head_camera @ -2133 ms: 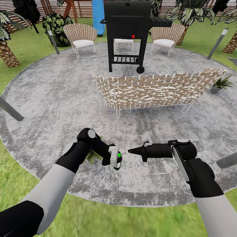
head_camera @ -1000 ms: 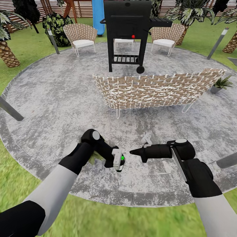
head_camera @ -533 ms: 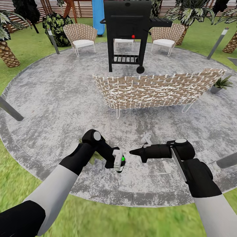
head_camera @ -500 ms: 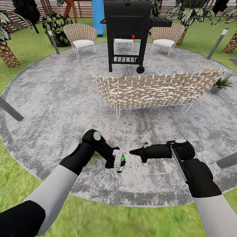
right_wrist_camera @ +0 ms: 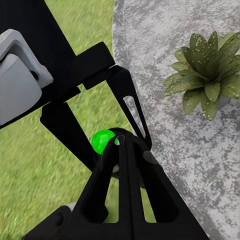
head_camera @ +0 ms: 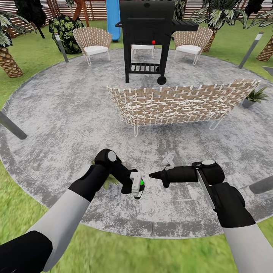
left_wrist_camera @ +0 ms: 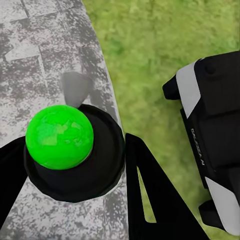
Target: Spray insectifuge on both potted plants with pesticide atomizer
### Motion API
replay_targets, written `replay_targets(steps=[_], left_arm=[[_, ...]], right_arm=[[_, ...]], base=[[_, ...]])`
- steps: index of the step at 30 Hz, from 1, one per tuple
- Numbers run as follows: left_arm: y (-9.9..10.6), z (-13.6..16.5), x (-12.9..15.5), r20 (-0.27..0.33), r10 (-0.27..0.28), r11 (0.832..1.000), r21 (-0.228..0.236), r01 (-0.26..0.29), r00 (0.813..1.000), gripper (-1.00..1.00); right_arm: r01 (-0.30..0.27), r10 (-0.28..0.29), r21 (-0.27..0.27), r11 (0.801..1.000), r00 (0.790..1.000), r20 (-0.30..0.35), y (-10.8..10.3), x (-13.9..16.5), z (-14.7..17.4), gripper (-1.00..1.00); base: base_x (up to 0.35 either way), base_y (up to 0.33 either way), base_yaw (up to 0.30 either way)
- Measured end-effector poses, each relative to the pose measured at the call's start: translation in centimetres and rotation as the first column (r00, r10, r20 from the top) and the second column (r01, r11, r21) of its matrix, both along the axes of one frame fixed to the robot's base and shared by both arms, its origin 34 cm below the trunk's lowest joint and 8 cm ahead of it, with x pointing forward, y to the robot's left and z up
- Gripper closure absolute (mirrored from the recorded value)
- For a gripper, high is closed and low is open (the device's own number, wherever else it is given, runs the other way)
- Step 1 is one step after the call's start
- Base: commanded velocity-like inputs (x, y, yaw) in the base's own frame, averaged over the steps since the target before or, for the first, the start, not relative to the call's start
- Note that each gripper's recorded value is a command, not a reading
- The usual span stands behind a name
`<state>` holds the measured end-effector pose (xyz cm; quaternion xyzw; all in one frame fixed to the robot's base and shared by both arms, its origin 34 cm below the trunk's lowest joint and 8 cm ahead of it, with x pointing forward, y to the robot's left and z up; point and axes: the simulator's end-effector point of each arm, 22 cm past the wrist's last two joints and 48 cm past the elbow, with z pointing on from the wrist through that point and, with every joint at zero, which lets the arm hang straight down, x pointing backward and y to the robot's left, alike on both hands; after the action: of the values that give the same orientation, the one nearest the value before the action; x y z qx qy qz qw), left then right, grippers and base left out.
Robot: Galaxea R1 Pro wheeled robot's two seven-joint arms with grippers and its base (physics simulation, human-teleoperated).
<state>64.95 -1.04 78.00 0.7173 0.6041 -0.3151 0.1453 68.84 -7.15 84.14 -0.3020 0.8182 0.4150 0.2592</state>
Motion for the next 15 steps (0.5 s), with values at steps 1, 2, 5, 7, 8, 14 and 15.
replay_targets(steps=[1, 2, 5, 7, 8, 14, 15], left_arm=[[0.0, 0.0, 0.0, 0.0, 0.0, 1.0, 0.0, 0.0, 1.0, 1.0], [0.0, 0.0, 0.0, 0.0, 0.0, 1.0, 0.0, 0.0, 1.0, 1.0], [0.0, 0.01, 0.01, 0.0, 0.0, 1.0, 0.0, 0.0, 1.0, 1.0], [-0.01, 0.04, 0.03, 0.0, 0.001, 1.0, -0.001, -0.001, 1.0, 1.0], [-0.01, 0.04, 0.03, 0.0, 0.001, 1.0, -0.002, -0.001, 1.0, 1.0], [-0.02, 0.19, 0.18, 0.004, 0.003, 1.0, -0.005, -0.003, 1.0, 1.0], [-0.02, 0.21, 0.21, 0.004, 0.004, 1.0, -0.005, -0.004, 1.0, 1.0]], right_arm=[[0.0, 0.0, 0.0, 1.0, 1.0, 0.0, -0.01, 0.01, -0.01, 1.0], [0.001, -0.001, -0.001, 1.0, 1.0, 0.0, -0.01, 0.02, -0.01, 1.0], [0.001, -0.001, 0.0, 1.0, 1.0, 0.0, 0.01, 0.02, 0.0, 1.0], [0.001, -0.001, 0.0, 1.0, 1.0, 0.0, 0.03, 0.03, 0.01, 1.0], [0.002, -0.002, 0.001, 1.0, 1.0, 0.001, 0.02, 0.04, 0.02, 1.0], [0.002, -0.002, 0.001, 1.0, 1.0, 0.001, 0.01, 0.05, 0.02, 1.0], [0.002, -0.002, 0.001, 1.0, 1.0, 0.001, 0.01, 0.05, 0.02, 1.0]], base=[[0.0, 0.0, 0.0], [0.0, 0.0, 0.0], [0.0, 0.0, 0.0], [0.0, 0.0, 0.0], [0.0, 0.0, 0.0], [0.0, 0.0, 0.0], [0.0, 0.0, 0.0]])
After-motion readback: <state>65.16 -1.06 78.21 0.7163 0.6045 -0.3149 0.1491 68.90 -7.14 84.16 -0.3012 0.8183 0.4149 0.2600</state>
